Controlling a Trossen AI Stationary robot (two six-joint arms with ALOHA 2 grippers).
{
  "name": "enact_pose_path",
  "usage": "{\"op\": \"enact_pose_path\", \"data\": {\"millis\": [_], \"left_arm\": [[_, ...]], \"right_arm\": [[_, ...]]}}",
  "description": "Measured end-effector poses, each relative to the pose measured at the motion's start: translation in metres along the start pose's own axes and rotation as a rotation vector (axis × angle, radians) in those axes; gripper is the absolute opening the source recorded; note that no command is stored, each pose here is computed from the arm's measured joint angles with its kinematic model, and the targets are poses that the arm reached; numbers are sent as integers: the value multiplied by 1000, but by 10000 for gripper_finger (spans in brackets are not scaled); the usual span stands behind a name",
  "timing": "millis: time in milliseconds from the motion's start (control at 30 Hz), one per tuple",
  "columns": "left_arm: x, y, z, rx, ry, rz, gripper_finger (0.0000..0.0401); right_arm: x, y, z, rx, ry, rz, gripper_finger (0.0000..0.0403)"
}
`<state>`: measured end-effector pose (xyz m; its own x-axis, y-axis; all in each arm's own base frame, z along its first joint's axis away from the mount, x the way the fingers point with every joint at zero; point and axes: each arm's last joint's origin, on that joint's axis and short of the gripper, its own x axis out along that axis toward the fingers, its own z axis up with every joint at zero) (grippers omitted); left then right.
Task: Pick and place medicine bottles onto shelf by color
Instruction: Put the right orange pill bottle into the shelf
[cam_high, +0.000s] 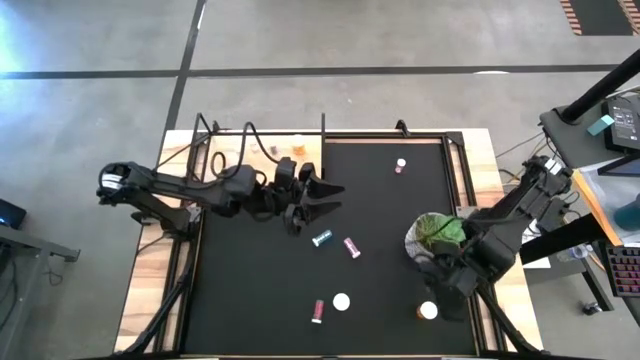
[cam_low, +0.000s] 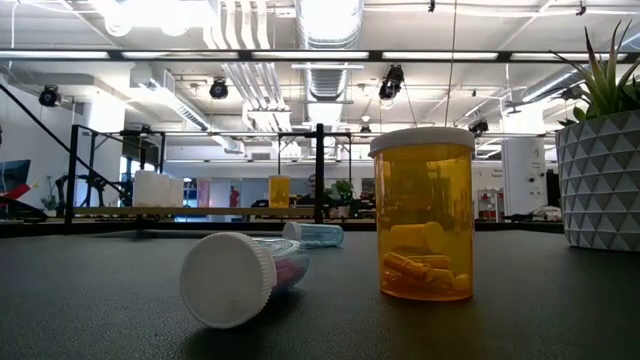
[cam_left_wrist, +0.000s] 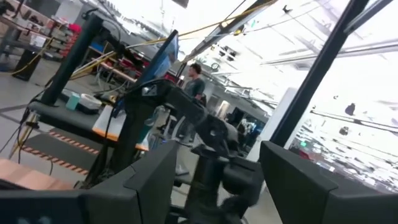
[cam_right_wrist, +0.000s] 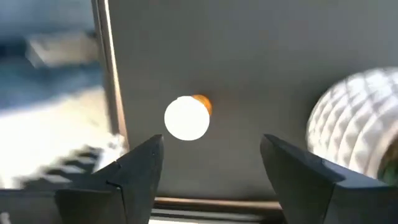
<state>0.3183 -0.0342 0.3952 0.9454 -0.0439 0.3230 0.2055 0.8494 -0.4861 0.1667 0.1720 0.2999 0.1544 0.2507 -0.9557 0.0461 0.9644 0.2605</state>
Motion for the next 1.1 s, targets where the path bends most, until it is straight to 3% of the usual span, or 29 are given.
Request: {"op": "enact_pose_path", "data": {"millis": [133, 267, 367, 667, 933, 1100], "left_arm": [[2, 1, -6, -13, 18, 5, 215], [2, -2, -7, -31, 20, -5, 215], [2, -4, -8, -33, 25, -12, 215], [0, -8, -7, -36, 23, -24, 215], [0, -8, -8, -36, 25, -24, 215], [0, -8, -8, -36, 25, -24, 215]], "right_arm": [[15, 15, -10, -284, -22, -99, 264], [29, 29, -22, -420, -68, -207, 259], [39, 38, -28, -427, -104, -255, 256], [65, 63, -40, -456, -139, -223, 271], [88, 57, -45, -472, -132, -278, 282], [100, 46, -50, -415, -143, -263, 288]]}}
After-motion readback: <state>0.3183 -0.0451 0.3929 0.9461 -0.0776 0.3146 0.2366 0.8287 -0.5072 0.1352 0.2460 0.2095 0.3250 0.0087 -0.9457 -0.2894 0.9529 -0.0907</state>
